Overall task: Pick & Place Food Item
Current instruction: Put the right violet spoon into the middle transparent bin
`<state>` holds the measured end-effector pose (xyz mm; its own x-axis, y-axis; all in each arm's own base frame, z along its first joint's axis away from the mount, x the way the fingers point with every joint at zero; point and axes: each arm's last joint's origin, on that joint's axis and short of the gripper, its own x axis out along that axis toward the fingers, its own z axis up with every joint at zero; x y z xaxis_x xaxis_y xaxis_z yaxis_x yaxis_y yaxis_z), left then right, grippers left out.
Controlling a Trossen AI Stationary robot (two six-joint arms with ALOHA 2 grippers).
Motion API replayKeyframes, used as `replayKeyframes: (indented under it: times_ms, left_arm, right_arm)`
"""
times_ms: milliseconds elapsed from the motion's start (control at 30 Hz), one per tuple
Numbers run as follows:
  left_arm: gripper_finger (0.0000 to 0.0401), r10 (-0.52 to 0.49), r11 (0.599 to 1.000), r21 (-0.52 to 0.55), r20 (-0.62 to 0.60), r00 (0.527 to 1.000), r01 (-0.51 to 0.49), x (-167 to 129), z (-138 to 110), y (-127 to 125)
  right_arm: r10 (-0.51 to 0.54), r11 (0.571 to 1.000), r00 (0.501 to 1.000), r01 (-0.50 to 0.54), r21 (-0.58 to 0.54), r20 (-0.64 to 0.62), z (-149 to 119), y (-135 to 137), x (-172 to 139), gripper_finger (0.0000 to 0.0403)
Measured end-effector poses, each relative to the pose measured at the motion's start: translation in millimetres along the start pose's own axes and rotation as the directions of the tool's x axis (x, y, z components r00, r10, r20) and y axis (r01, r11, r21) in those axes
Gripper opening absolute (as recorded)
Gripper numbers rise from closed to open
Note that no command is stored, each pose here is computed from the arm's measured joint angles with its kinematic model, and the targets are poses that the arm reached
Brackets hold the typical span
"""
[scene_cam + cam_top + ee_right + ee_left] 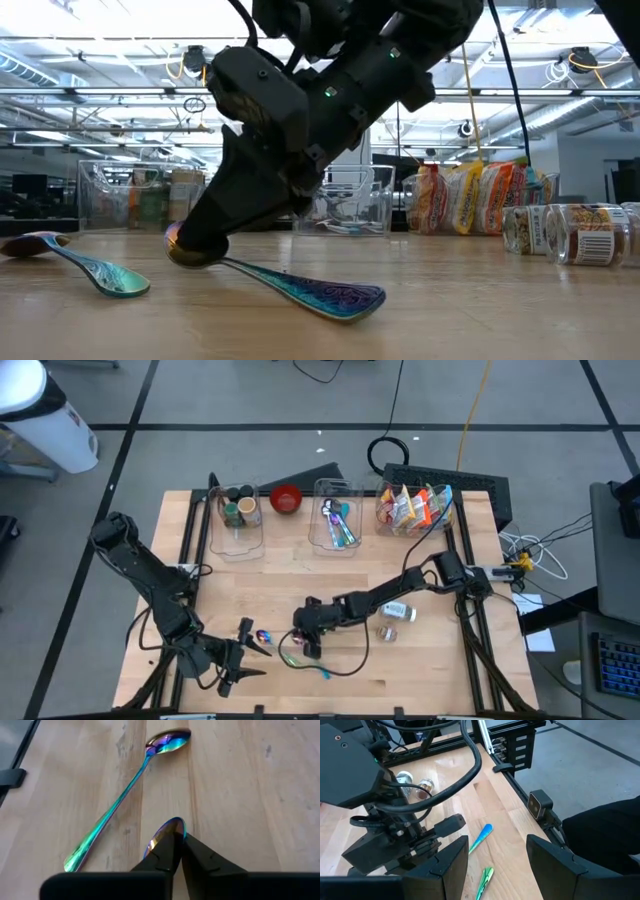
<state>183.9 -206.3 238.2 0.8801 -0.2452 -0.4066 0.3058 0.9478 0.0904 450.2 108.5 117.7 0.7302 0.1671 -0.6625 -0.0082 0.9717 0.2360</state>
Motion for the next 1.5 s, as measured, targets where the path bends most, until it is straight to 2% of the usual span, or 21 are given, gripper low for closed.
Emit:
replayKeyframes:
  times_ms: [400, 700, 967, 1067, 1300, 1500]
  left_arm:
    - [0.0209, 0.0, 1.0, -0.008, 0.004, 1.0, 0.0, 0, 0, 0]
    - [0.0209, 0.0, 1.0, -0.01, 0.009, 1.0, 0.001, 0, 1, 0]
    - [0.0209, 0.007, 1.0, -0.019, 0.034, 0.999, -0.006, -5, 5, 2]
    - [0.0209, 0.008, 0.999, -0.031, 0.046, 0.999, -0.007, -9, 8, 4]
    - [0.0209, 0.01, 0.998, -0.056, 0.081, 0.997, -0.005, -18, 16, 10]
    - [0.0209, 0.09, 0.995, -0.055, 0.093, 0.992, -0.085, -18, 16, 12]
  right_arm:
    - [-0.01, 0.999, 1.0, 0.01, 0.031, 0.011, 7, -14, -3, 0.0002]
    - [-0.01, 0.999, 0.998, 0.008, 0.042, 0.064, 24, -12, -20, 0.0001]
    - [-0.118, 0.993, 0.984, 0.117, 0.016, 0.136, 51, -7, -65, 0.0001]
    - [-0.175, 0.984, 0.965, 0.168, 0.05, 0.194, 65, -5, -86, 0.0001]
    - [-0.309, 0.951, 0.924, 0.295, 0.097, 0.226, 84, -13, -141, 0.0001]
    - [-0.469, 0.882, 0.846, 0.431, 0.191, 0.252, 99, -38, -189, 0.0001]
